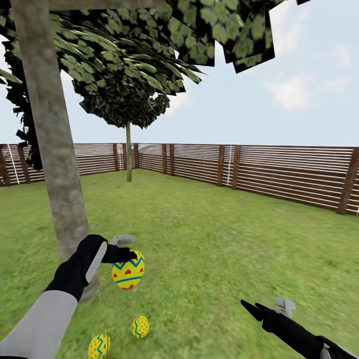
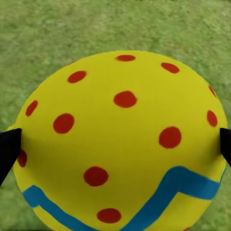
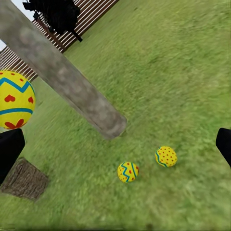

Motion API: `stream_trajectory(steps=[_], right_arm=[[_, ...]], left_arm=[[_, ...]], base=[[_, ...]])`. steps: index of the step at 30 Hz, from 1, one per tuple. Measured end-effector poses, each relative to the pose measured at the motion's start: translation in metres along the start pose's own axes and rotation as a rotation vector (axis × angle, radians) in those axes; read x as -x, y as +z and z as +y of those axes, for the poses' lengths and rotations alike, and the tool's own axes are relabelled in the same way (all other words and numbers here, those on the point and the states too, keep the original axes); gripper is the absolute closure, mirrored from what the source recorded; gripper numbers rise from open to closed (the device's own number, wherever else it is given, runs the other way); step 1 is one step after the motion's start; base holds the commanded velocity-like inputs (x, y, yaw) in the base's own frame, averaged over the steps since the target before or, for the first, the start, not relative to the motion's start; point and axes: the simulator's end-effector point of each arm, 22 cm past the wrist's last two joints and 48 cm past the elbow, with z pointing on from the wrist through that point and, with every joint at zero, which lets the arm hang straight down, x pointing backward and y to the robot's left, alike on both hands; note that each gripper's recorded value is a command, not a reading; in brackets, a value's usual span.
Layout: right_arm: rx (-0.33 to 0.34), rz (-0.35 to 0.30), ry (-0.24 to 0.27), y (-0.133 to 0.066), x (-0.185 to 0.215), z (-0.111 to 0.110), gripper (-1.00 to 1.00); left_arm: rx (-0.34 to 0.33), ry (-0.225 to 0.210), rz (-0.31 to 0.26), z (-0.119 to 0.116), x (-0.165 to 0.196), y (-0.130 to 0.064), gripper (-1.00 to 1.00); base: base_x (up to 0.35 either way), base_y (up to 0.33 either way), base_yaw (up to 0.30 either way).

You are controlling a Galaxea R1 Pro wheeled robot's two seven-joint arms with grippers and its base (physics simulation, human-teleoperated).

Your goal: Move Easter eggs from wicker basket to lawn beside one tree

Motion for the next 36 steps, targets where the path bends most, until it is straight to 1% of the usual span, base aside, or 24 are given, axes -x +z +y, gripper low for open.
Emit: stream_trajectory(steps=[5,8,11,14,16,19,22,26,33,36], right_arm=[[0.002,-0.002,0.0,0.002,-0.001,-0.002,-1.0],[0.008,-0.005,-0.001,0.003,-0.001,-0.003,-1.0],[0.009,-0.007,0.0,0.004,-0.002,-0.005,-1.0],[0.005,-0.007,-0.001,0.005,-0.003,-0.008,-1.0],[0.002,-0.004,-0.002,0.006,-0.004,-0.009,-1.0],[0.01,-0.008,-0.001,0.008,-0.005,-0.009,-1.0],[0.015,-0.01,0.0,0.009,-0.006,-0.01,-1.0],[0.008,-0.008,-0.001,0.011,-0.008,-0.014,-1.0],[0.011,-0.014,0.002,0.014,-0.011,-0.018,-1.0],[0.011,-0.014,0.002,0.015,-0.012,-0.02,-1.0]], left_arm=[[0.001,-0.001,0.004,0.001,-0.002,0.005,1.0],[0.011,-0.015,0.047,0.007,-0.015,0.016,1.0],[0.029,-0.025,0.072,0.014,-0.021,0.023,1.0],[0.034,-0.033,0.097,0.017,-0.03,0.03,1.0],[0.036,-0.036,0.104,0.018,-0.031,0.032,1.0],[0.039,-0.043,0.128,0.021,-0.038,0.039,1.0],[0.04,-0.048,0.133,0.023,-0.039,0.044,1.0],[0.049,-0.062,0.143,0.03,-0.042,0.058,1.0],[0.047,-0.064,0.145,0.03,-0.045,0.066,1.0],[0.047,-0.061,0.136,0.03,-0.044,0.069,1.0]], base=[[0.0,0.0,0.269],[0.0,0.0,0.069],[0.0,0.0,0.012],[0.0,0.0,0.003],[0.0,0.0,0.0],[0.0,0.0,0.0],[0.0,0.0,0.0],[0.0,0.0,0.0],[0.0,0.0,0.0],[0.0,0.0,0.0]])
